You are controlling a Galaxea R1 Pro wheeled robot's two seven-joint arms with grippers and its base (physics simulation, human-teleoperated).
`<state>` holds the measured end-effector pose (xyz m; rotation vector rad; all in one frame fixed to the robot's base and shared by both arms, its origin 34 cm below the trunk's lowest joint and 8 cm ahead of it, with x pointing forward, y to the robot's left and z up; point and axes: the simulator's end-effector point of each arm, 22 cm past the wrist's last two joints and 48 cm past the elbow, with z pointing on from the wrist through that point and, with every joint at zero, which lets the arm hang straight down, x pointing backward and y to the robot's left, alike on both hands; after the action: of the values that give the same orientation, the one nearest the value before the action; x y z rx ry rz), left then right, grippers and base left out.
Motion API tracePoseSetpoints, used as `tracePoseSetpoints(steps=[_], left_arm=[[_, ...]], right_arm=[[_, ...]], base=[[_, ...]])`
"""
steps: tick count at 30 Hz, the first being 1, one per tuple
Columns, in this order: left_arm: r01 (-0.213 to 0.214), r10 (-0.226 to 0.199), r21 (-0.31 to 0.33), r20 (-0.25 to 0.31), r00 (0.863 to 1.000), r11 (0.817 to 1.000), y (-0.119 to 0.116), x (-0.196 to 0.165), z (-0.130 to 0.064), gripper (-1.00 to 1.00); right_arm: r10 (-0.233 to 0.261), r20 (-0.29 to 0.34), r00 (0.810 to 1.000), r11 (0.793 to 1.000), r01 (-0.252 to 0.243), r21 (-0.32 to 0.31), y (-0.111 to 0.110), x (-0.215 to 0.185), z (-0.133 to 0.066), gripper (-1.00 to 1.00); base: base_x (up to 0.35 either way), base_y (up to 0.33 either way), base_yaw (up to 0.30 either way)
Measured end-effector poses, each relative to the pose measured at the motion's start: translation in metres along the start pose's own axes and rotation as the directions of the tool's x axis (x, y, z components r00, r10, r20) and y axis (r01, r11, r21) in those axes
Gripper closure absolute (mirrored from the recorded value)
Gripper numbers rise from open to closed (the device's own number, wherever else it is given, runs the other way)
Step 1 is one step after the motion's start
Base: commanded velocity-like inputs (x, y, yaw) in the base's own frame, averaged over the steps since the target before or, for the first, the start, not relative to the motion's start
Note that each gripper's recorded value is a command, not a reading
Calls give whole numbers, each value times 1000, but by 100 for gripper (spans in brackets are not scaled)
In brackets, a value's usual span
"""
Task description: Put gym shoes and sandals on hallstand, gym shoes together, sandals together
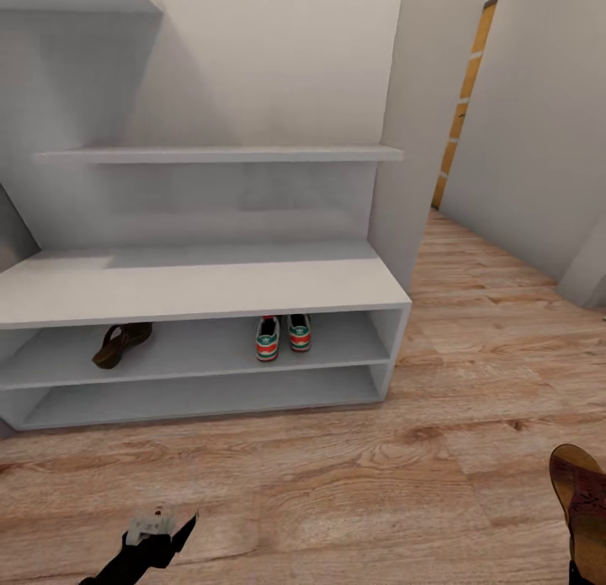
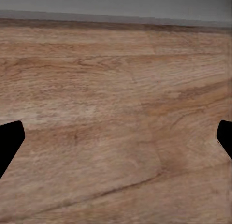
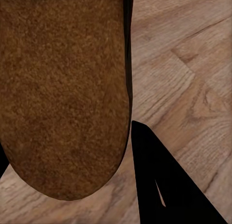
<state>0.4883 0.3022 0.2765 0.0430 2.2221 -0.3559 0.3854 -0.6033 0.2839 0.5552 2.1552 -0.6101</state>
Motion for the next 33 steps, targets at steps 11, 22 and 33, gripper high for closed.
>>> tracePoseSetpoints(steps=[11,22,33], left_arm=[[13,-13,10,4,1000,1000,2,43,-32,-100],[10,-10,12,-2,1000,1000,0,48,-35,-100],[12,-12,11,-4,1000,1000,0,49,-35,-100]], right_arm=[[12,1,1000,1000,-12,-8,10,3,-3,100],[14,-3,1000,1000,-14,-9,12,5,-4,100],[16,-10,1000,1000,-16,-13,16,9,-5,100]], base=[[-5,5,0],[-155,224,0],[-144,280,0]])
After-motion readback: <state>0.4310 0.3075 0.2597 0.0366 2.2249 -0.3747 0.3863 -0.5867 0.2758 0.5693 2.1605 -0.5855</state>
